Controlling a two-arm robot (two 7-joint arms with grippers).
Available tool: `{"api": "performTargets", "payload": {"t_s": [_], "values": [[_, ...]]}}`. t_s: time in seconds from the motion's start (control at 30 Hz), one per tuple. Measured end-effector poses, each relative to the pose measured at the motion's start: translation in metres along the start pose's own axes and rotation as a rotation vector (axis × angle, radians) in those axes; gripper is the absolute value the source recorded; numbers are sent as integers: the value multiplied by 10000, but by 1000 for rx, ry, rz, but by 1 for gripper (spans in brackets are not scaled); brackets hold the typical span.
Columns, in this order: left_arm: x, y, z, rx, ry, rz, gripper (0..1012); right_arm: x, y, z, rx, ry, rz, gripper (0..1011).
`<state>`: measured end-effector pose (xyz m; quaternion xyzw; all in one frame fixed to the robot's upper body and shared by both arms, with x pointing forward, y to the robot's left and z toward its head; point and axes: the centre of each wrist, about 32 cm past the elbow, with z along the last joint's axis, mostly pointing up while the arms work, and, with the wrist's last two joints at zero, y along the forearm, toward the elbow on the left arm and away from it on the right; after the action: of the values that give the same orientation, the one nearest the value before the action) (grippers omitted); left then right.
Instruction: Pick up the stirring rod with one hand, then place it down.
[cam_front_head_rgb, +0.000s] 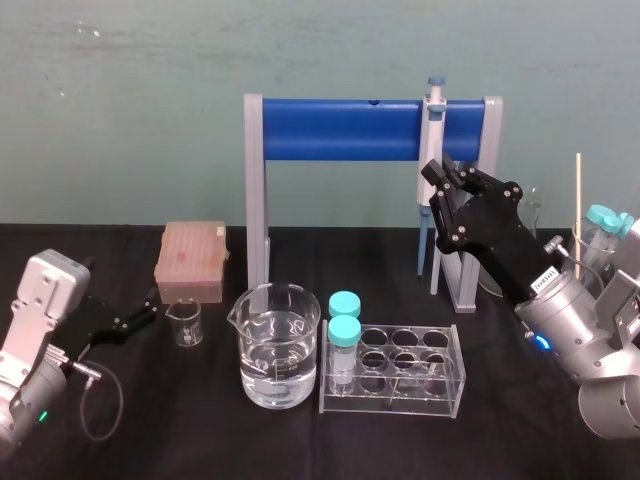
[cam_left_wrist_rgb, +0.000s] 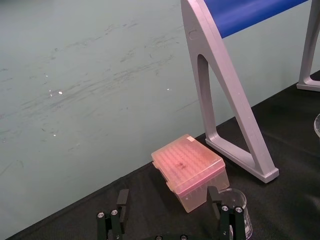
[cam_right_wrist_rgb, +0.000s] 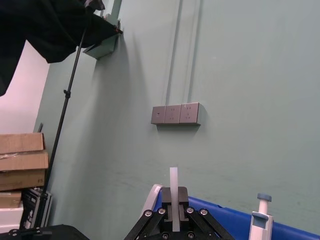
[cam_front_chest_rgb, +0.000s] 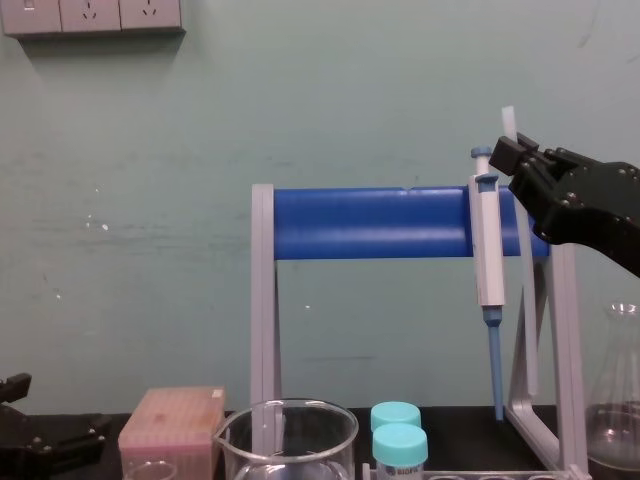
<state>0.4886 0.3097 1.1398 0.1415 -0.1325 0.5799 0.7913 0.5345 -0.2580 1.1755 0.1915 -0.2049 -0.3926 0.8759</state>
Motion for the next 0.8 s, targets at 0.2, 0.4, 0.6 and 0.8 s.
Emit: {"api": "performTargets", "payload": {"t_s": [0.2,0.4,0.6,0.8], "values": [[0,0,0,0,0,0,1000,0,0,0,0,0,0,69],[0,0,0,0,0,0,1000,0,0,0,0,0,0,69],[0,0,0,0,0,0,1000,0,0,0,0,0,0,69],[0,0,0,0,0,0,1000,0,0,0,0,0,0,69]]}}
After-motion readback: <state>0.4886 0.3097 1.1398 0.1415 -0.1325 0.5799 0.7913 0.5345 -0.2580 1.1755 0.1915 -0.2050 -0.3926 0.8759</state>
